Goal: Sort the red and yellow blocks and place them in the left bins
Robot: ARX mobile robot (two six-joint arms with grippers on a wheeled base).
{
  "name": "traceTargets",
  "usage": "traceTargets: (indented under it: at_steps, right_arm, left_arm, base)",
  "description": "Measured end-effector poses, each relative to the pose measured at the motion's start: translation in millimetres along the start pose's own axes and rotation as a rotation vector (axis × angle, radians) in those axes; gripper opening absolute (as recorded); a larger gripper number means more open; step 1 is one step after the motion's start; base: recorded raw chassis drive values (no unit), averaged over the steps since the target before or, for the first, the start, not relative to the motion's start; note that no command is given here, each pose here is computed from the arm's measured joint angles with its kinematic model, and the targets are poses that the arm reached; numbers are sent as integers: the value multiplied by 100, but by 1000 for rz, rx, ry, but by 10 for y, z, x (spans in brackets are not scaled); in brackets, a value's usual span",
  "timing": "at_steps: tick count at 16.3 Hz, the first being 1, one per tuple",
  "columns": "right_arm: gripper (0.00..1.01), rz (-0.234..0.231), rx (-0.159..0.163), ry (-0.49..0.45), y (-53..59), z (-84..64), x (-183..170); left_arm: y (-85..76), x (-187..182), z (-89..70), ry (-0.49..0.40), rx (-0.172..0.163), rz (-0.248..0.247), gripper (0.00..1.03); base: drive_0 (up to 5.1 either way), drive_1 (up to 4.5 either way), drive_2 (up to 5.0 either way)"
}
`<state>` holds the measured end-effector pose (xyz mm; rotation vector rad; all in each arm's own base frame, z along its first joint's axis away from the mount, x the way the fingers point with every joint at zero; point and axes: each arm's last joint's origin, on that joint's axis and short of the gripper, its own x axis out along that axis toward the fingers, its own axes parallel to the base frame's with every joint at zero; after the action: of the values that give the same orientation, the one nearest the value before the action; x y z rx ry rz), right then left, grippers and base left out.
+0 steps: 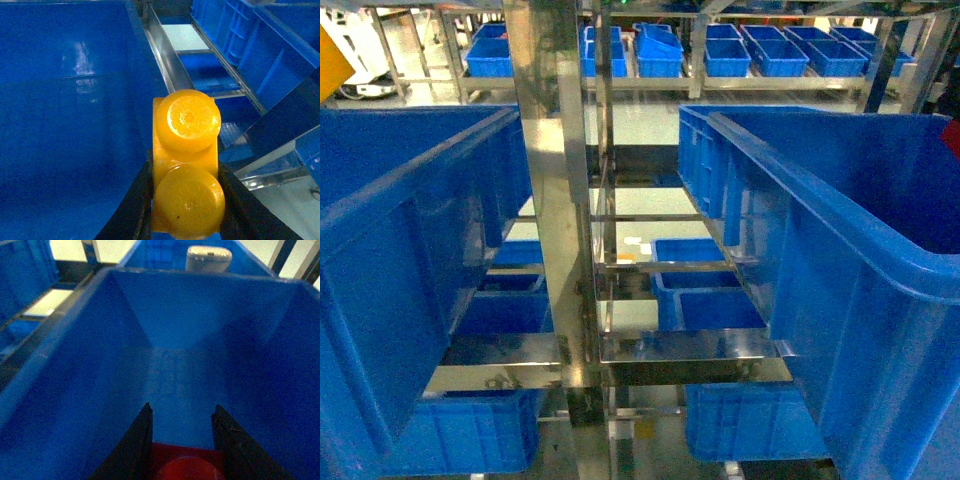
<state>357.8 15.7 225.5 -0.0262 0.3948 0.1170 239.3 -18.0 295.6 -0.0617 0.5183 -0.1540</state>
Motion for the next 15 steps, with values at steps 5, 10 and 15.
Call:
traceTargets:
  at_steps: [5, 10, 15]
  right_arm:
    - [54, -33, 7, 30, -92, -152, 291]
    - [99, -49, -100, -104, 66, 141, -802]
    - [98, 15, -83, -216, 249, 174, -2303]
  left_arm:
    - [0, 0, 0, 0, 0, 0, 26]
    - [0, -1, 0, 0, 0, 0, 26]
    - [0, -1, 0, 0, 0, 0, 26]
  base:
    - [0, 0, 0]
    - [0, 0, 0]
    - [0, 0, 0]
